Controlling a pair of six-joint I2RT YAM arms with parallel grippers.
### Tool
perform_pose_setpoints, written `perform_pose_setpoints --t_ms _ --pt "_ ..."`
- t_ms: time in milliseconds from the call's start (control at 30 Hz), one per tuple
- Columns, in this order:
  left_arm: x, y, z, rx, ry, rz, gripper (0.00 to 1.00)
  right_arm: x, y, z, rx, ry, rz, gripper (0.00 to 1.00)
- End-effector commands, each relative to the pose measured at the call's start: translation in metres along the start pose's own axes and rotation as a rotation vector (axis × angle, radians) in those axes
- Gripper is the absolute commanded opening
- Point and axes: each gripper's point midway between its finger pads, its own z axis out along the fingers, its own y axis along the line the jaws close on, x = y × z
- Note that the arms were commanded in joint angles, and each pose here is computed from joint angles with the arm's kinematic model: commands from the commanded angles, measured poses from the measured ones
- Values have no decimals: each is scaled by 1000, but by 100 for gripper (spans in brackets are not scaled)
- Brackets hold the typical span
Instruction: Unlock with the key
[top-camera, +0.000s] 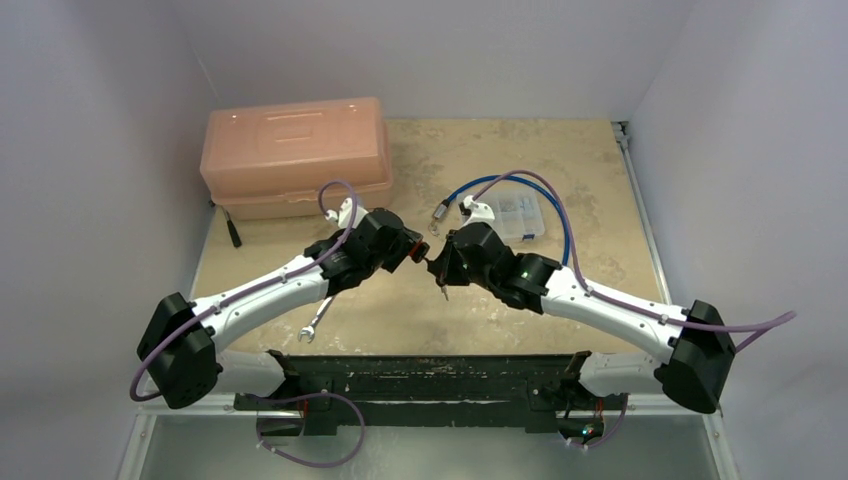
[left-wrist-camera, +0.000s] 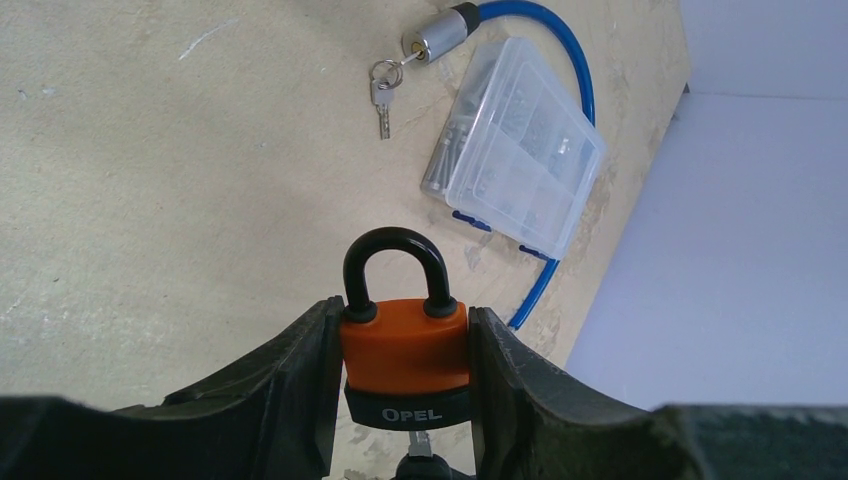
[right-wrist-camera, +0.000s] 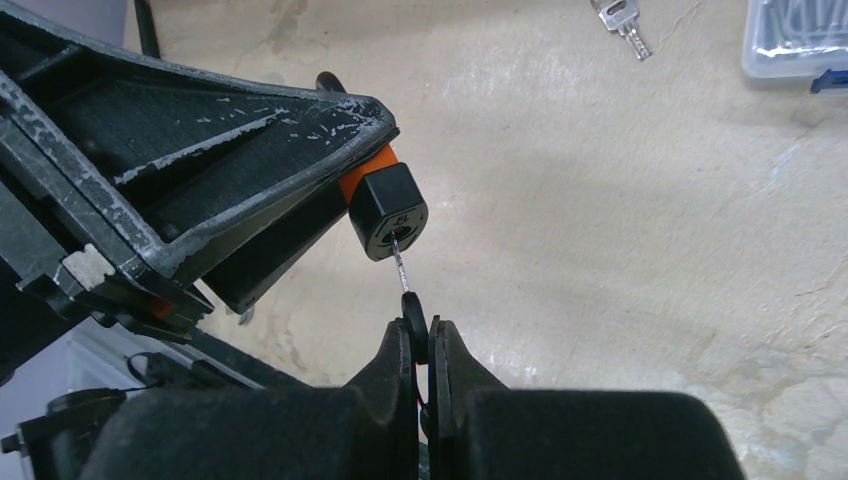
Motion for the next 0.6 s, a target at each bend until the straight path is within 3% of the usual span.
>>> perform_pose_setpoints --t_ms 0,200,567 --pt "20 -46 -22 128 98 -36 0 -37 -27 -4 156 -178 -101 0" --pt "22 -47 -21 127 103 -34 0 -38 -21 -5 163 -173 -184 0" --pt "24 -47 -22 134 106 -46 0 -28 -19 -16 81 -173 314 0"
